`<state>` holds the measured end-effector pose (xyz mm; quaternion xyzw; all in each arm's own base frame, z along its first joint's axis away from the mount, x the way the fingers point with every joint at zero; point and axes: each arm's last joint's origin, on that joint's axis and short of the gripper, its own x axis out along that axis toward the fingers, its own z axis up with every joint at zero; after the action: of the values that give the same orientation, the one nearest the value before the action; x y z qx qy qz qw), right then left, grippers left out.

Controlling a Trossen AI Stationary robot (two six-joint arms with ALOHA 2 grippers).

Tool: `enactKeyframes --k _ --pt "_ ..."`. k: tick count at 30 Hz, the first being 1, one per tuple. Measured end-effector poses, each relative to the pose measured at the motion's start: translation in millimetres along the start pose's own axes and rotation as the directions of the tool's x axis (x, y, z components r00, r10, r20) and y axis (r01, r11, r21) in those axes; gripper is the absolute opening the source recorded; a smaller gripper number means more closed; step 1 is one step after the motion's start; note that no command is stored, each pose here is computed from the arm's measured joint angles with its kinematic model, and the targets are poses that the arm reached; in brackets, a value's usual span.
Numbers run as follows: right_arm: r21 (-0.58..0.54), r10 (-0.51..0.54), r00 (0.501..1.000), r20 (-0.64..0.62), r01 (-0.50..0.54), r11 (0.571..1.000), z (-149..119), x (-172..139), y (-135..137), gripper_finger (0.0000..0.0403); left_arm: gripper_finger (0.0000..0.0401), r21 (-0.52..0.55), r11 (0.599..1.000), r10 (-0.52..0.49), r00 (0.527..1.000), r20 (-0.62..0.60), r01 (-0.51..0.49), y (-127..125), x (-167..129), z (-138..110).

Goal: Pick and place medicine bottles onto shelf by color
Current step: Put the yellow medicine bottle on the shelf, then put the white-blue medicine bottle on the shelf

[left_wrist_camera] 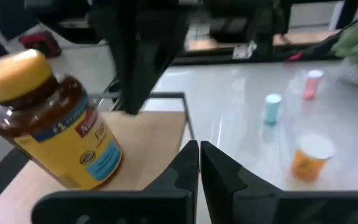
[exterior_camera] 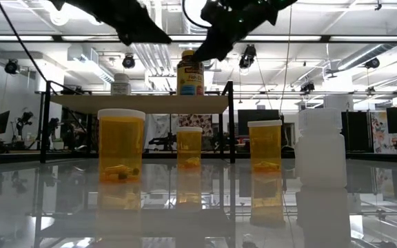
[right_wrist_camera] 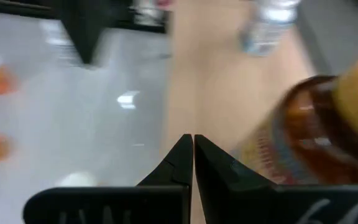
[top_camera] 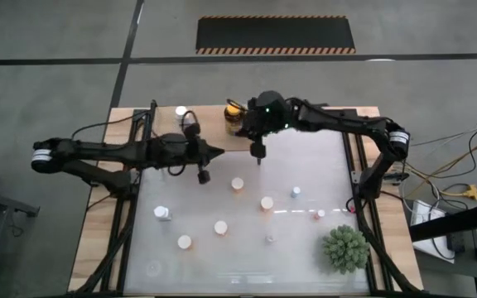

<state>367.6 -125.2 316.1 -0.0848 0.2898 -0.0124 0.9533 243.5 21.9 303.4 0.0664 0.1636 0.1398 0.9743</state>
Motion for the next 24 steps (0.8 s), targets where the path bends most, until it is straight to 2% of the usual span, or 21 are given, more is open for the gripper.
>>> enactKeyframes --k 4,7,18,22,24 --pt "-0.041 -0.21 0.977 -0.028 0.209 0.977 6 4 9 0.0009 0.0 -0.004 1.0 -0.015 0.998 0.054 0.016 -1 -17 2" --pt "-0.017 -0.284 0.959 -0.019 0.284 0.959 9 4 8 0.0009 0.0 -0.033 0.999 -0.013 0.997 0.075 0.016 1 -27 -3" --pt "0.016 -0.306 0.952 0.001 0.306 0.952 10 1 3 0.0009 0.0 -0.117 0.993 -0.002 0.987 0.161 0.021 1 -35 -25" --pt "0.007 -0.279 0.96 -0.019 0.279 0.96 15 -21 11 0.0009 0.0 -0.18 0.983 -0.016 0.99 0.142 0.042 -1 -35 -29" --pt "-0.001 -0.252 0.967 -0.023 0.252 0.968 18 -38 19 0.0009 0.0 -0.175 0.982 -0.055 0.99 0.132 0.078 -5 -34 -31"
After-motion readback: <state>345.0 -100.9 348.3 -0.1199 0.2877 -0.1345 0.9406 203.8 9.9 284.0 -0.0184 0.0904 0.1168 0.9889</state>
